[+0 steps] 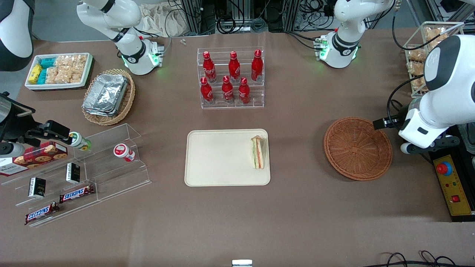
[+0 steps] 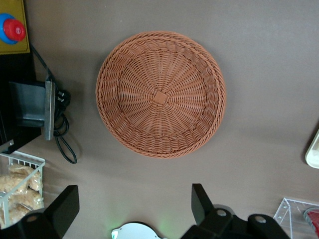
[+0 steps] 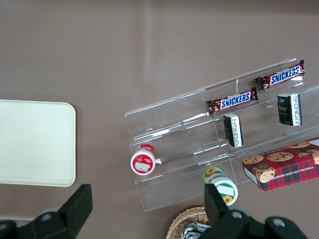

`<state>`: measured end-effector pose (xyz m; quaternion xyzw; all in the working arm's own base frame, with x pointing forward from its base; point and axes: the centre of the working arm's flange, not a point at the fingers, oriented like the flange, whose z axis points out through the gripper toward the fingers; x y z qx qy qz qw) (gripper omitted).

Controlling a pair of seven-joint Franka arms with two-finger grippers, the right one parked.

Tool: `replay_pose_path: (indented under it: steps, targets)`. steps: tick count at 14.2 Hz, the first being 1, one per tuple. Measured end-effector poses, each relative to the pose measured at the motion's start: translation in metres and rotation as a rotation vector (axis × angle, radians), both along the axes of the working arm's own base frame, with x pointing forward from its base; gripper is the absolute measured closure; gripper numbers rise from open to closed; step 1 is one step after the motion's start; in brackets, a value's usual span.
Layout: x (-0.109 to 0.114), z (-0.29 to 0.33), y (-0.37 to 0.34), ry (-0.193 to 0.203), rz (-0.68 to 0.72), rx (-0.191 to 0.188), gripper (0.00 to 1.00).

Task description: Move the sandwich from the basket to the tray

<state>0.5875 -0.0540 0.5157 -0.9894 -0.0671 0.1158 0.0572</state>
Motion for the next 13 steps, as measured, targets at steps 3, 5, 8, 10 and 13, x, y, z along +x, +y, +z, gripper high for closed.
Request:
replay_pose_path:
  steps: [3,5,8,10,13]
  targets:
    - [0.002,0.003,0.024,0.003,-0.053,-0.015,0.00]
    - [0.004,0.003,0.042,0.010,-0.067,-0.043,0.00]
    - [0.007,0.007,0.064,0.001,-0.053,-0.088,0.00]
    - [0.007,0.010,0.071,-0.007,-0.049,-0.092,0.00]
    - [0.011,0.018,0.071,-0.028,-0.049,-0.096,0.00]
